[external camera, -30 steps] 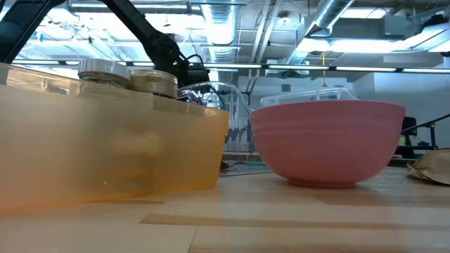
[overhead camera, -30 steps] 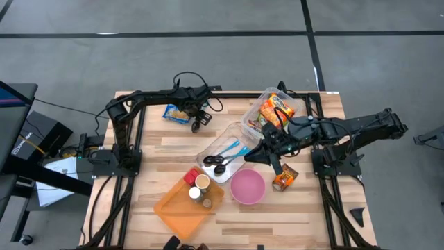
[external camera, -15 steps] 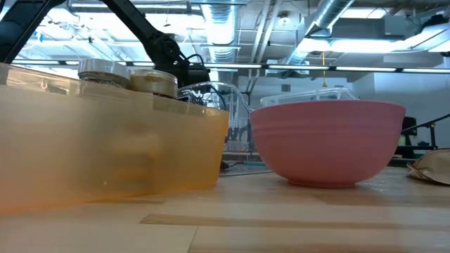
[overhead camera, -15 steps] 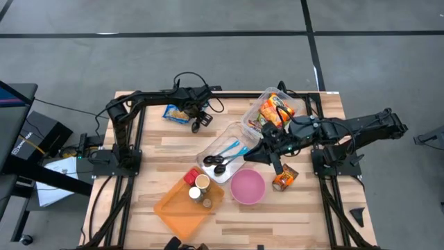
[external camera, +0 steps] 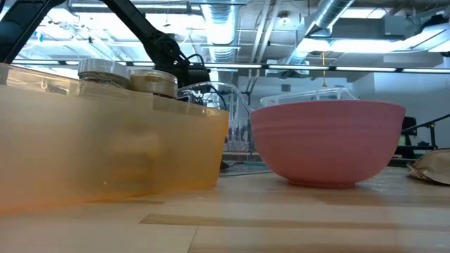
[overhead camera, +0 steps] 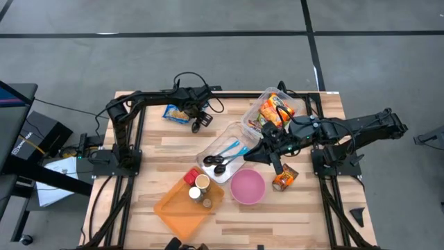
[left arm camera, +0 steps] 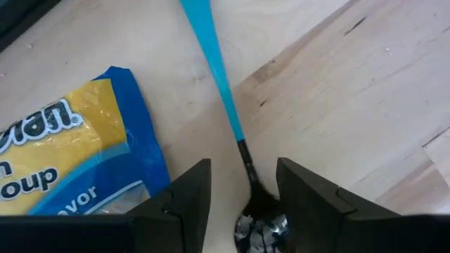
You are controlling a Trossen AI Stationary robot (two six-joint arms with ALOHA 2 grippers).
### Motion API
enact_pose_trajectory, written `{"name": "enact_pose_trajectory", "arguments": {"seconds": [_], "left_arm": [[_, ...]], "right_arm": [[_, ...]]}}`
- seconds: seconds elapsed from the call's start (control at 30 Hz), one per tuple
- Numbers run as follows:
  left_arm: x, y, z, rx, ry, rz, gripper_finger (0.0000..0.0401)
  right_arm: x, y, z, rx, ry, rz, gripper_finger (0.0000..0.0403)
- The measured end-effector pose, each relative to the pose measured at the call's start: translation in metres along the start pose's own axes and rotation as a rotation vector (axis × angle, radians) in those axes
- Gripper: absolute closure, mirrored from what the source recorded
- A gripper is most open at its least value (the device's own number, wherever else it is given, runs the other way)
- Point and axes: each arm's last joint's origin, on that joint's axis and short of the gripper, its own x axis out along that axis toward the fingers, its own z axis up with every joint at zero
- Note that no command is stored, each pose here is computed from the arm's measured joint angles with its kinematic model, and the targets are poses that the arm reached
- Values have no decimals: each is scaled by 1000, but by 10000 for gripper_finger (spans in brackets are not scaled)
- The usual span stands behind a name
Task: Pick & Place Food Item
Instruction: Put the blue spoon into the transparent bin
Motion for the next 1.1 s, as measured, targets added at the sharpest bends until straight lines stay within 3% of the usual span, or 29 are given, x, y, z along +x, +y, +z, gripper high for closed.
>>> {"name": "enact_pose_trajectory", "arguments": {"seconds": [0.8, 1.1], "left_arm": [[24, 4, -22, -62, -15, 7, 248], [25, 4, -21, -58, -22, 5, 317]], "right_arm": [[0, -5, 4, -31, -11, -20, 361], [0, -5, 3, -35, -8, -18, 361]]}}
